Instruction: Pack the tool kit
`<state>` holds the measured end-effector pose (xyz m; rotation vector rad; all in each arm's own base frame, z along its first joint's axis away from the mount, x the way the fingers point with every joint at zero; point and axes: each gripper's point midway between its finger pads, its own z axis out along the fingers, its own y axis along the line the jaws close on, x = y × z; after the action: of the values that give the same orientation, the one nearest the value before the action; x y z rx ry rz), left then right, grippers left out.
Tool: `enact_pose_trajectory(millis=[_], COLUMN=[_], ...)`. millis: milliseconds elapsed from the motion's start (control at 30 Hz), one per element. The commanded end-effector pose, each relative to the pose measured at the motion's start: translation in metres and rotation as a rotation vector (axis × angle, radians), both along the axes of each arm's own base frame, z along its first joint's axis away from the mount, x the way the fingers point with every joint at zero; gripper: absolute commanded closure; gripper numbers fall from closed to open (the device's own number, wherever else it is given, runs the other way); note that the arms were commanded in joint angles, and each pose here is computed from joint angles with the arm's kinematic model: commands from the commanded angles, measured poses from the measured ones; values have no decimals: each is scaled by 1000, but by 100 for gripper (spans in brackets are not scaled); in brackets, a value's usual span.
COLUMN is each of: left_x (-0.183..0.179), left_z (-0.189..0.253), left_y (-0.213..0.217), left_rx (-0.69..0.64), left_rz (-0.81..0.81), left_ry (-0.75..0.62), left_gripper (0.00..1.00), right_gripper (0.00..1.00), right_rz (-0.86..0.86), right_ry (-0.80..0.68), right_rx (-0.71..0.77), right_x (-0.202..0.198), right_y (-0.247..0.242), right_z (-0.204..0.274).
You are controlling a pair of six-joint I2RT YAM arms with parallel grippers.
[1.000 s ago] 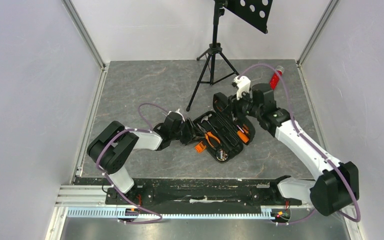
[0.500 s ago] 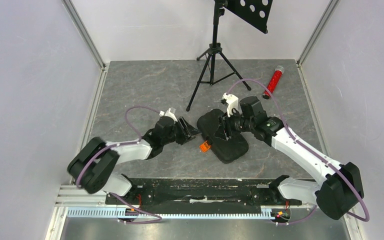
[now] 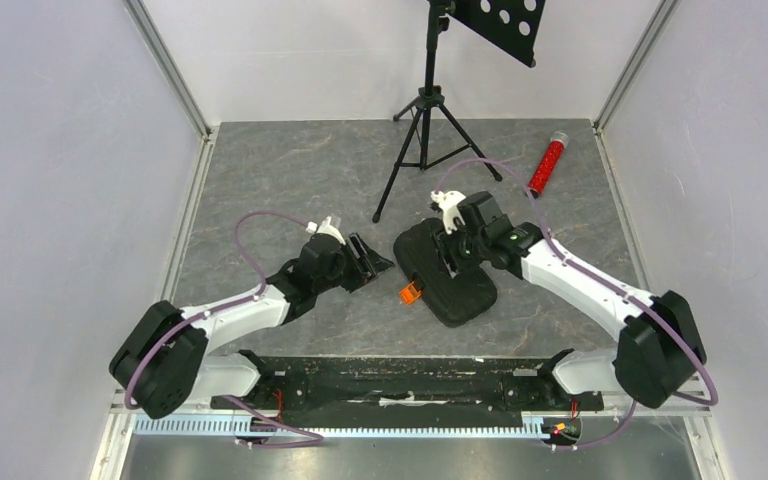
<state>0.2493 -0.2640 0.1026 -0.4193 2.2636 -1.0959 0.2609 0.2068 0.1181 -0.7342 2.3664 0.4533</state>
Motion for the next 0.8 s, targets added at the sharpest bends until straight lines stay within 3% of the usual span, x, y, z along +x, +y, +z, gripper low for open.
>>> enact_pose_trajectory(millis=[0, 133, 367, 567, 767], left_x=[-5, -6, -7, -7, -4], left_z=[-7, -20, -38, -48, -55], left_y=[-10, -17, -31, -44, -58], left_rx=[4, 25, 23, 18, 28], left_rz=[-66, -106, -202, -288, -379], left_ry=[20, 45, 37, 25, 1], left_gripper=[33, 31, 29, 29, 29], right_gripper=[54, 58, 74, 76, 75], right_rz=[30, 39, 18, 18, 51], right_ry=[-51, -12, 97, 141, 152], right_rx=[-72, -146, -320, -413, -378], right_x=[8, 0, -29, -48, -51], right_y=[12, 10, -25, -40, -29], right_z=[1, -26, -82, -105, -107])
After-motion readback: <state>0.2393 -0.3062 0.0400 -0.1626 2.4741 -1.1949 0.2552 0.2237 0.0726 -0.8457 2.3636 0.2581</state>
